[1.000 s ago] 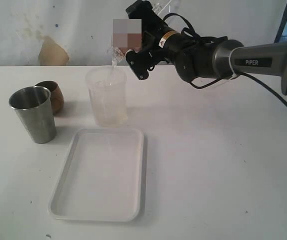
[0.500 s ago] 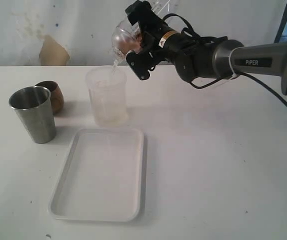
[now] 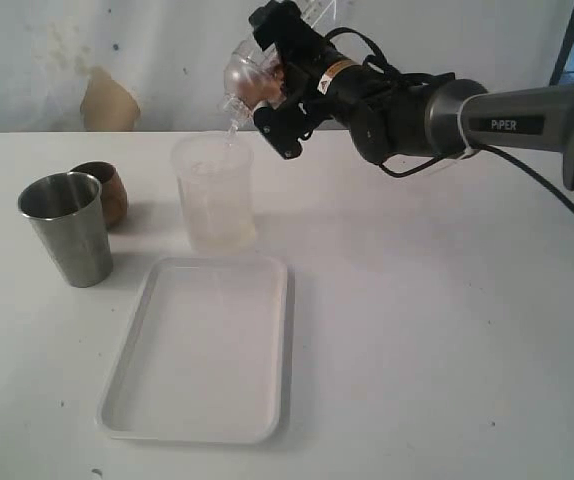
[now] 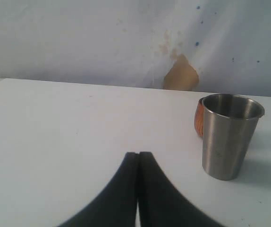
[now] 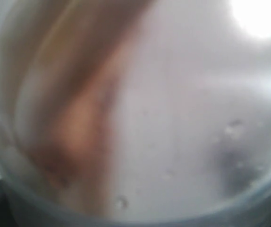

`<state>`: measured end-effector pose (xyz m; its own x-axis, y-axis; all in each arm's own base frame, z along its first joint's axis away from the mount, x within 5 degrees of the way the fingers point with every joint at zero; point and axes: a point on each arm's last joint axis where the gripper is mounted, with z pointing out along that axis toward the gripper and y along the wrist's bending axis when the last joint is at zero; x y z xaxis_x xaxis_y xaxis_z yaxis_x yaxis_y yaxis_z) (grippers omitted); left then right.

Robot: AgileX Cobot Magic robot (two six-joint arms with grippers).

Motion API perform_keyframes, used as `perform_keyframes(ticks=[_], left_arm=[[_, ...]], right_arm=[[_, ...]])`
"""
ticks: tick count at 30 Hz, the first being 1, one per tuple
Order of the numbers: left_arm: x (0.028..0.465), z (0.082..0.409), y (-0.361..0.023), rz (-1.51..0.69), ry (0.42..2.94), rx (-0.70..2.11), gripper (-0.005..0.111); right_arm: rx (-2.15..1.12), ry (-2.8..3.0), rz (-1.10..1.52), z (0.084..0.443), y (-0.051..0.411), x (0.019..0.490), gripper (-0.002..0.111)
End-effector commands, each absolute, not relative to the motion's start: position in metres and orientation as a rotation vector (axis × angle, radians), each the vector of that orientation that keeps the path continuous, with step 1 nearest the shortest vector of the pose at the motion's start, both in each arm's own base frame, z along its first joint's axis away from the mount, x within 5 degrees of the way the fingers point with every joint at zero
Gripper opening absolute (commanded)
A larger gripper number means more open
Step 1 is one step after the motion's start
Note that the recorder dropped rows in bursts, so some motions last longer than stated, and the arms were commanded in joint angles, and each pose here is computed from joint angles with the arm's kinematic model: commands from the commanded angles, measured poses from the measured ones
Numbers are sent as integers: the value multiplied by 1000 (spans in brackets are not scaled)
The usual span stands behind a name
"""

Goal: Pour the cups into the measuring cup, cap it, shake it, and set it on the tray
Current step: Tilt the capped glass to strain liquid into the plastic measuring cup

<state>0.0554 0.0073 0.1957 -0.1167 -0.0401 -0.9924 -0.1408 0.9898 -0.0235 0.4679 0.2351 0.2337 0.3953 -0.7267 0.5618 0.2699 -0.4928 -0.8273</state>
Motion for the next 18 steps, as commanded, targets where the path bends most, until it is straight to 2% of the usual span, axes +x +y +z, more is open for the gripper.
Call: perform_keyframes(ticks=[1, 18], left_arm=[[55, 195, 7, 86, 1680, -139, 0], [55, 195, 7, 86, 1680, -139, 0]], right_arm=[[-1607, 366, -1341, 251, 235, 467, 0], [-1477, 295, -1380, 262, 248, 457, 0]])
